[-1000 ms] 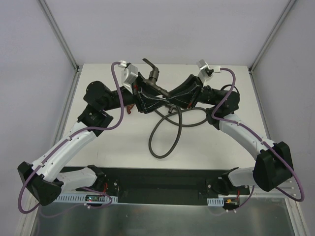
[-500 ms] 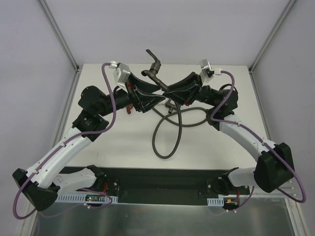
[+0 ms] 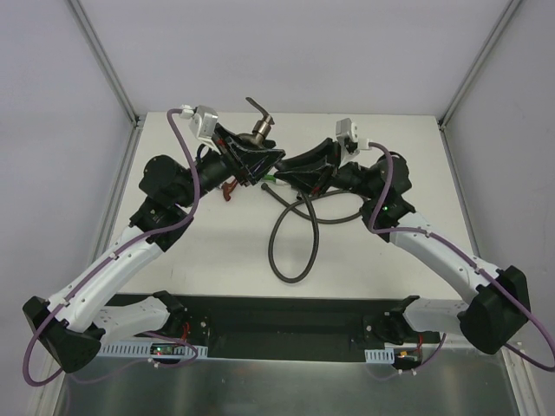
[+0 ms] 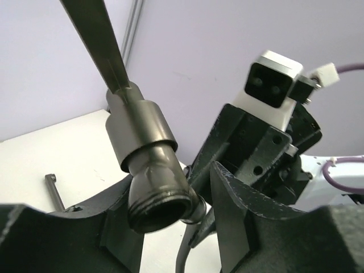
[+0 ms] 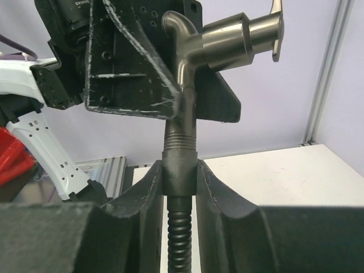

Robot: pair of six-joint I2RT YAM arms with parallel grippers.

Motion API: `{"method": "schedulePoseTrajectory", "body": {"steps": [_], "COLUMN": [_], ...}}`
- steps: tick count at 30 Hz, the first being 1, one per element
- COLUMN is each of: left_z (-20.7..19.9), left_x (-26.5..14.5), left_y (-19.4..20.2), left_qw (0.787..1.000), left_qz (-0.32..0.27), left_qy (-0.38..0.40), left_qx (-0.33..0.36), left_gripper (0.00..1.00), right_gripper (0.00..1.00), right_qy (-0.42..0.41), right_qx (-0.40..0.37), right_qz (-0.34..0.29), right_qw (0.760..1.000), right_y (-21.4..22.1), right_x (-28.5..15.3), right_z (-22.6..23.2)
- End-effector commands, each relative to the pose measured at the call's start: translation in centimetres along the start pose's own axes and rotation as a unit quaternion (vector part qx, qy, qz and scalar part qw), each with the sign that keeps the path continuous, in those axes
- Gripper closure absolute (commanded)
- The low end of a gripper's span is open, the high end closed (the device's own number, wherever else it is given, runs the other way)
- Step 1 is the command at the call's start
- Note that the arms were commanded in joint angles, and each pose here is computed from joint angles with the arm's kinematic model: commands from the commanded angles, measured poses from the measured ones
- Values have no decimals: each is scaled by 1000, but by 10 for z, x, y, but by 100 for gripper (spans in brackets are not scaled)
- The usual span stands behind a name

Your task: Install the water faucets

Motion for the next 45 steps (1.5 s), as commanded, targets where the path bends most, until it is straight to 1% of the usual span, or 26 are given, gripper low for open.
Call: {"method": "schedulePoseTrajectory", "body": {"steps": [1,3,5,6,7,8,9,10,11,14,15,16,17,18,19,20,22,25,28,29,31,32,37,41,44,45], "left_z": [-10,-10,-10,-10,-10,-12,-12,-12,-15,-20,-25,-27,-29,-32,-37,-40,-47,-50,-57,-58,-59,-62,-57,-58,-45,-38], "left_x": [-3,-4,-4,-4,-4,-4,-4,-4,-4,-8,-9,-10,-11,-12,-13,-14,-16,-17,-21,-21,-21,-23,-21,-24,-18,-17], "left_y": [-22,-21,-20,-19,-18,-18,-17,-15,-17,-14,-15,-14,-14,-14,-13,-13,-12,-12,-11,-7,-9,-7,-4,-4,-5,0], "left_qw": [998,998,998,998,999,999,999,998,998,997,996,996,995,995,993,992,989,985,979,975,972,966,962,954,968,974], "left_qz": [-56,-56,-55,-53,-51,-51,-51,-50,-55,-52,-52,-49,-47,-45,-34,-28,-10,13,42,57,68,78,90,87,66,77], "left_qy": [4,4,4,6,8,15,17,21,30,54,68,77,84,92,111,122,146,165,193,207,217,237,250,275,230,204], "left_qx": [-9,-11,-13,-12,-12,-11,-11,-11,-7,4,10,14,18,21,25,30,33,40,50,55,62,67,67,78,79,67], "left_gripper": [58,60,66,73,86,93,98,100,100,100,100,100,100,100,100,100,100,100,100,100,100,100,100,100,100,100], "right_gripper": [98,98,99,98,98,98,98,98,98,98,98,98,98,98,98,98,98,98,98,98,98,98,98,98,82,73], "right_qy": [37,48,55,55,54,52,47,43,35,10,1,-17,-28,-43,-71,-86,-131,-145,-150,-153,-155,-157,-160,-164,-163,-162], "right_qx": [-96,-102,-107,-105,-104,-96,-92,-89,-69,-48,-14,-22,-14,28,10,27,60,80,76,81,80,82,84,87,86,83], "right_qz": [-15,-15,-12,-13,-14,-16,-17,-22,-22,-43,-52,-77,-79,-87,-118,-113,-132,-124,-122,-119,-120,-118,-116,-111,-109,-110], "right_qw": [995,994,993,993,993,994,995,995,997,998,999,997,996,995,991,990,981,978,978,978,977,977,977,976,977,977], "right_y": [-20,-19,-18,-18,-19,-20,-21,-24,-23,-32,-35,-46,-47,-51,-68,-64,-79,-81,-83,-83,-86,-86,-87,-86,-85,-85], "right_x": [-1,-1,-1,-1,-1,-1,-1,0,1,1,0,-1,-4,-5,-7,-7,-10,-5,-7,-7,-7,-6,-6,-6,-5,-6], "right_z": [3,3,2,3,4,5,6,8,10,13,17,20,16,20,27,21,30,24,27,28,29,30,30,30,29,29]}}
Point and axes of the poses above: each gripper's point midway between its finger pads, its own x axis out along the fingers, its own z axis along the line the jaws close on, y = z × x, the point moved 4 cm from there along -x, back along the fingers, and after that the axes turned 3 degrees about -x, right-handed, at the moved point
